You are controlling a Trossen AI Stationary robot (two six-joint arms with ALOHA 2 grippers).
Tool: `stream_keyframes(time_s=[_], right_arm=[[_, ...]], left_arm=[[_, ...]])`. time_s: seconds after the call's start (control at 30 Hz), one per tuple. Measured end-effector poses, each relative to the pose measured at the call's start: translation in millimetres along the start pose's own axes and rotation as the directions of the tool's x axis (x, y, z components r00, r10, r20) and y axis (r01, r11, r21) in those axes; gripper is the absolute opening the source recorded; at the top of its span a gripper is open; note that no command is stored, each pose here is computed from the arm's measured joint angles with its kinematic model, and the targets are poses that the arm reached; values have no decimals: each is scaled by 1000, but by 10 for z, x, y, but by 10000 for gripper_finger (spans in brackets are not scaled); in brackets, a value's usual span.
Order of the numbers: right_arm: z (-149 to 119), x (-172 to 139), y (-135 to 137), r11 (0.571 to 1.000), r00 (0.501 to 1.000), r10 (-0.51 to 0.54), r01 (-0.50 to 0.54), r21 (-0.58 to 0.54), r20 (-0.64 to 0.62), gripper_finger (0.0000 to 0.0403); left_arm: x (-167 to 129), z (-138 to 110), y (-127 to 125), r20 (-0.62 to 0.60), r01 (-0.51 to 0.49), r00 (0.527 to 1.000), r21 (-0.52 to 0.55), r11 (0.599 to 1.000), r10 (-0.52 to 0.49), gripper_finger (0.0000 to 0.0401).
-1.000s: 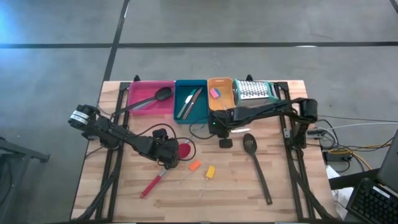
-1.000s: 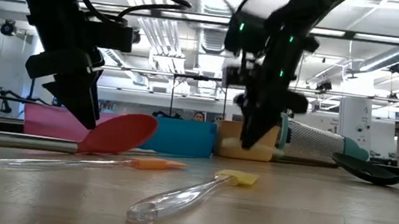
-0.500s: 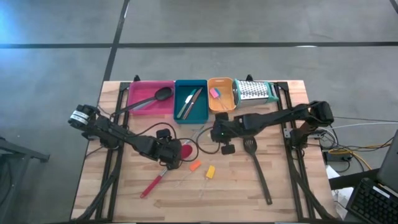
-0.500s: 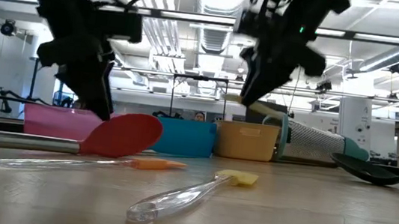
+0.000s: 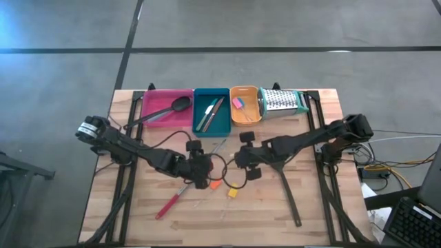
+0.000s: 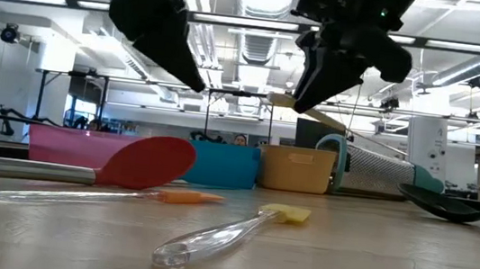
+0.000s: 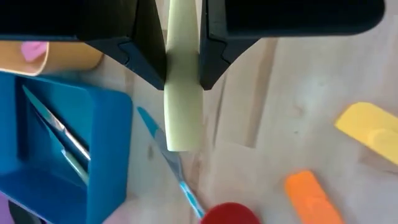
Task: Pick & Place Kitchen Items
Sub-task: Put the yellow knife into the blue bin
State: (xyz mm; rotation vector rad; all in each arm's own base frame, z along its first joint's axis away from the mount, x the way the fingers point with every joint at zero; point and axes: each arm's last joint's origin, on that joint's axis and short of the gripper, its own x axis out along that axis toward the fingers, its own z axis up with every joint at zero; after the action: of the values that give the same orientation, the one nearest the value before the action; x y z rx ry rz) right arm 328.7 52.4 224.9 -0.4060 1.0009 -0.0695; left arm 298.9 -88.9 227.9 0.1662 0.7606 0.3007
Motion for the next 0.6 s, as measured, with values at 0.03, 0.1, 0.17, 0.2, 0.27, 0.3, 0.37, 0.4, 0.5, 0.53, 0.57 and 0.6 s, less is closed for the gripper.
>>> stream_keyframes(time_s=[0.03,0.1,0.17,0.2,0.27,0.3,0.37,0.4,0.5,0.53,0.57,0.6], right_arm=[[5,-12,23,1000,1000,4,-4,-5,5,56],[19,-44,66,1000,1000,11,-10,-16,18,56],[30,-69,103,999,999,16,-15,-29,29,56],[42,-77,119,999,999,18,-17,-35,41,56],[72,-105,144,999,997,20,-17,-41,73,56],[85,-118,152,999,996,21,-17,-48,87,56],[116,-139,163,998,993,20,-14,-56,119,56],[123,-143,162,998,992,20,-13,-58,126,56],[151,-149,156,998,988,15,-6,-62,155,56],[159,-153,152,998,986,14,-3,-65,164,56],[166,-155,150,998,985,12,-1,-70,171,56],[177,-157,148,997,983,11,3,-75,182,56]], left_arm=[[6,-1,-8,17,-4,1000,6,1000,3,238],[10,12,-33,66,-12,998,18,1000,11,237],[24,18,-65,134,-14,991,16,1000,12,235],[34,13,-82,168,-8,986,20,1000,5,234],[61,-13,-106,246,1,969,26,1000,-7,233],[74,-27,-111,282,3,959,27,1000,-11,232],[95,-68,-114,334,5,943,25,1000,-13,231],[102,-85,-114,354,5,935,22,1000,-13,232],[97,-84,-108,424,5,906,13,1000,-10,232],[91,-75,-106,445,5,896,10,1000,-9,232],[86,-68,-105,456,3,890,11,1000,-8,232],[84,-64,-103,461,0,887,17,1000,-7,232]])
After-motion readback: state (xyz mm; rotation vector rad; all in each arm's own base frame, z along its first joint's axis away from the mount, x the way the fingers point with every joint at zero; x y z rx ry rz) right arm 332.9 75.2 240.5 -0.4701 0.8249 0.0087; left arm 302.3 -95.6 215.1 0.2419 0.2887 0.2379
